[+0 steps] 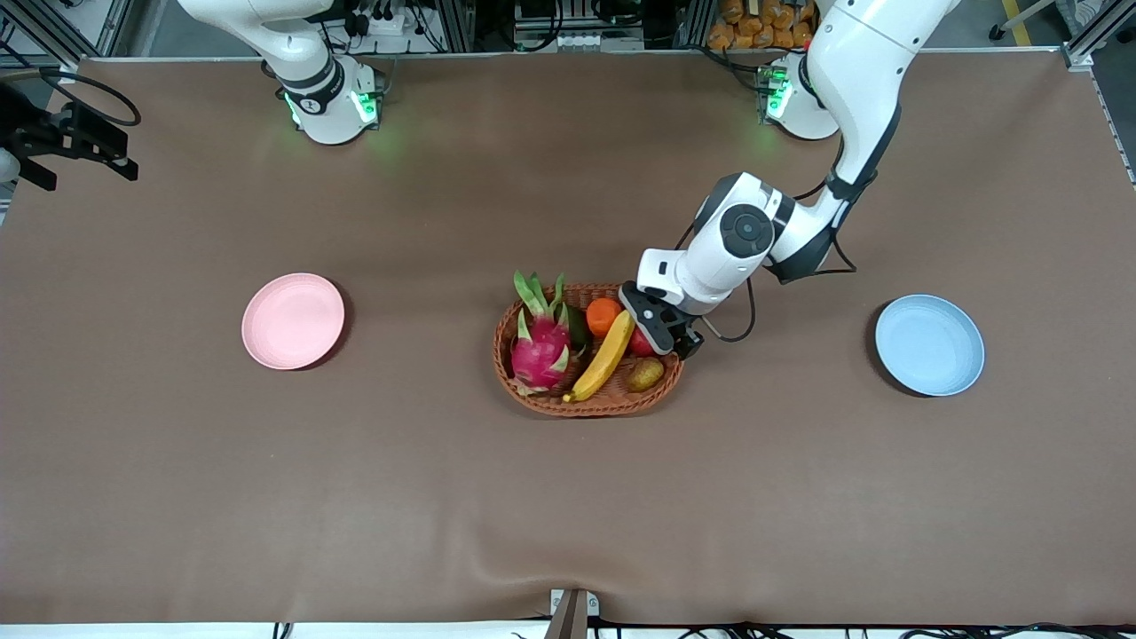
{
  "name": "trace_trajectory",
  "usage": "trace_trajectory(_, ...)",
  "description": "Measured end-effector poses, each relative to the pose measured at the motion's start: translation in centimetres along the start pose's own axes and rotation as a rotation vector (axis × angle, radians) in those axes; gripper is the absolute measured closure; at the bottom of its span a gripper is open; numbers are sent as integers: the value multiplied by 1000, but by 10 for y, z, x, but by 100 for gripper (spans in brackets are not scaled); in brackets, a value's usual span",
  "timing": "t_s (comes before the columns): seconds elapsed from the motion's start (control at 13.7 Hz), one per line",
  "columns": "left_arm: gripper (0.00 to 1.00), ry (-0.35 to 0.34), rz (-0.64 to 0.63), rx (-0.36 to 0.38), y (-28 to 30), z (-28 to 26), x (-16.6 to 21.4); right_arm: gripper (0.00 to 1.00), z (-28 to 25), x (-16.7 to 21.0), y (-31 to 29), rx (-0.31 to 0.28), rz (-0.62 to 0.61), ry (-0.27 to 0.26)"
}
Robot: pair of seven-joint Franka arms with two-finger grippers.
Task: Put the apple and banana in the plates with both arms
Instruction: 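Lower the left gripper onto the red apple and close it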
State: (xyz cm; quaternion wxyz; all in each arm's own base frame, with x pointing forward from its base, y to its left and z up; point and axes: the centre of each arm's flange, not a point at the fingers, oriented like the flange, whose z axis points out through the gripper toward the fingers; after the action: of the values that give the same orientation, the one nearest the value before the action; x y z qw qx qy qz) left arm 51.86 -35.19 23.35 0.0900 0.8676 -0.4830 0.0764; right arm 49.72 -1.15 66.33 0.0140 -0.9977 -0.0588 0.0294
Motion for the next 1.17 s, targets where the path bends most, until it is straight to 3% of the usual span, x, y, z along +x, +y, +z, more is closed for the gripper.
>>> trace_trajectory(0.88,0,9,1,-4,3,21,-3,0,-1,1,-5,-1,-10,3)
trace_trajectory(1.02,22,13,-1,1,1,22,-3,0,-1,1,-5,-1,-10,4)
trace_trajectory(1.17,25,15,-1,2,1,21,-3,0,-2,1,-5,-1,-10,7)
